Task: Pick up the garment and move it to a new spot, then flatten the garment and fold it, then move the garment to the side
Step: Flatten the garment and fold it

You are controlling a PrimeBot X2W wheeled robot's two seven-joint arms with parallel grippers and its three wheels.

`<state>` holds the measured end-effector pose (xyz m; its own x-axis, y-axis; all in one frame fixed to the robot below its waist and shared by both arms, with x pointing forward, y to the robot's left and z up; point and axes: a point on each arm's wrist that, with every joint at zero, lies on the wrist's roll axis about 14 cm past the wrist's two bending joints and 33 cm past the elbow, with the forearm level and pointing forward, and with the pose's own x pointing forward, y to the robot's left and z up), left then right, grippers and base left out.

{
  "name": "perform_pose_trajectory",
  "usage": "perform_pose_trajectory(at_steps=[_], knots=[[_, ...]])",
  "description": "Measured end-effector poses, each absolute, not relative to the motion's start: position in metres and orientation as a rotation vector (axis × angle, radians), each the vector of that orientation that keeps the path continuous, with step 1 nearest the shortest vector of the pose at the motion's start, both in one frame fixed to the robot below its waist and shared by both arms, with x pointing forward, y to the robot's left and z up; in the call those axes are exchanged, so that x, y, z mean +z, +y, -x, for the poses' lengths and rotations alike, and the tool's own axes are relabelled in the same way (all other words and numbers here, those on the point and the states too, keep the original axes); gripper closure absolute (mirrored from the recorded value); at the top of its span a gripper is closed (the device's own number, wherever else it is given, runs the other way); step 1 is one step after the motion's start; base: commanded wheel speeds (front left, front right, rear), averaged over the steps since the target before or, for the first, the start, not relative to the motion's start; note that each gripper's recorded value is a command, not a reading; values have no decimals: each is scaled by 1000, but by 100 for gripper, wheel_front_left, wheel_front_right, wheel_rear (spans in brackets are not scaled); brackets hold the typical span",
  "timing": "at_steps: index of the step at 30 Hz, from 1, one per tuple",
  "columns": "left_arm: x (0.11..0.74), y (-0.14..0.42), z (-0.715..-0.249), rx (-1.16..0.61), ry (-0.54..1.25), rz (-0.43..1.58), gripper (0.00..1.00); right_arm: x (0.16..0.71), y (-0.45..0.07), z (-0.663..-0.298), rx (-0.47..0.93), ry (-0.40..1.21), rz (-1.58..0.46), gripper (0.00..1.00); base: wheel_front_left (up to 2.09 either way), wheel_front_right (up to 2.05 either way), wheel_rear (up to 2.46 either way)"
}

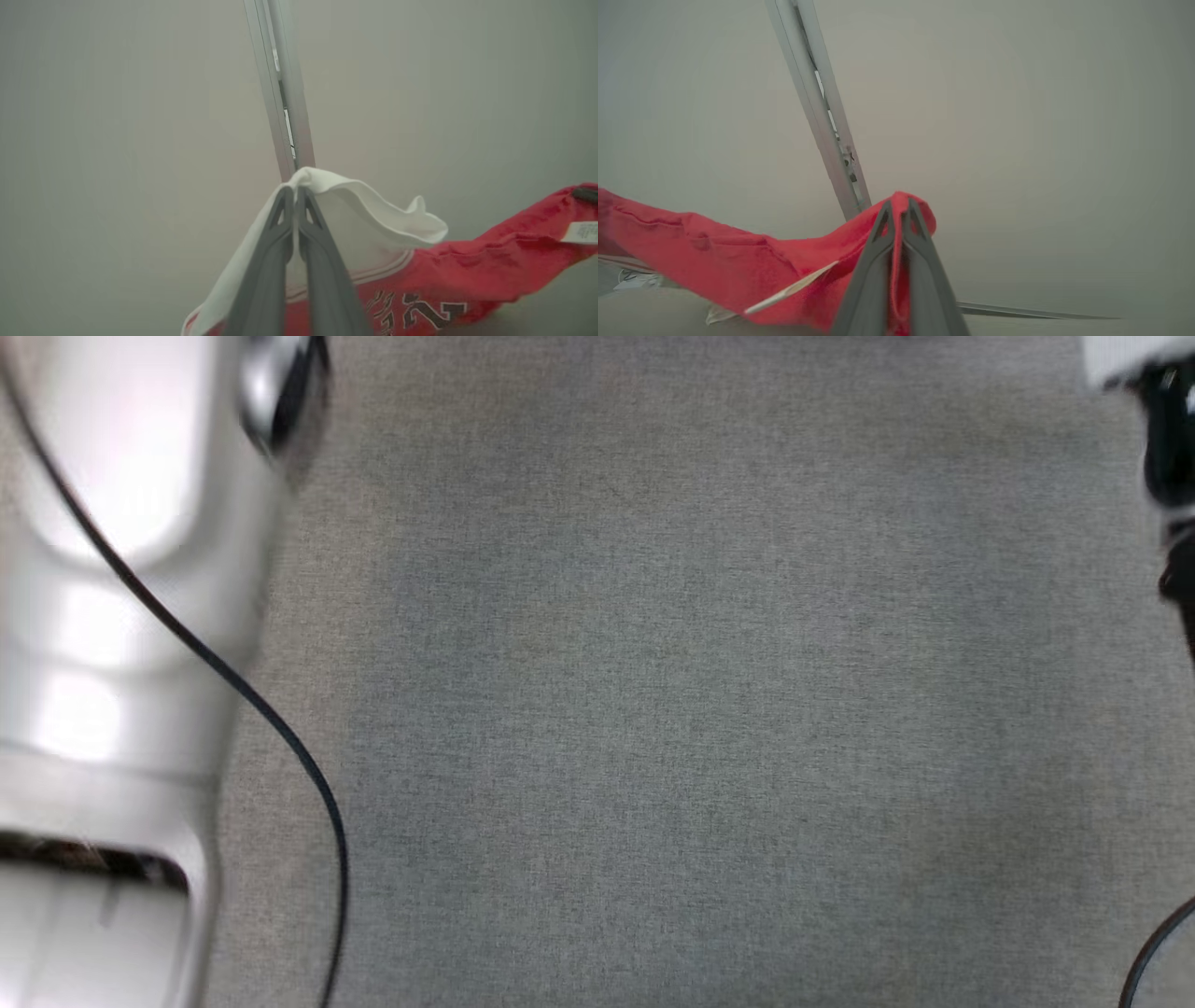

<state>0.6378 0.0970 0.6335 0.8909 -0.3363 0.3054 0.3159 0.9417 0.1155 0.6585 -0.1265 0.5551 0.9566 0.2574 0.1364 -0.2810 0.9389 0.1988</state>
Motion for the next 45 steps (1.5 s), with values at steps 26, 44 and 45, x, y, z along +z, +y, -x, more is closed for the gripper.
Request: perform_pose_trajectory(at_steps=[26, 44, 45], knots=[[470, 138, -373, -199, 244, 84, 100, 424, -158, -431, 168, 192, -455, 100, 0, 0, 0], [472, 144, -261, -150, 538, 150, 100, 408, -176, -324, 34, 352, -440, 100, 0, 0, 0], [471, 145, -258, -142, 547, 159, 100, 407, -177, -320, 28, 366, -436, 100, 0, 0, 0]])
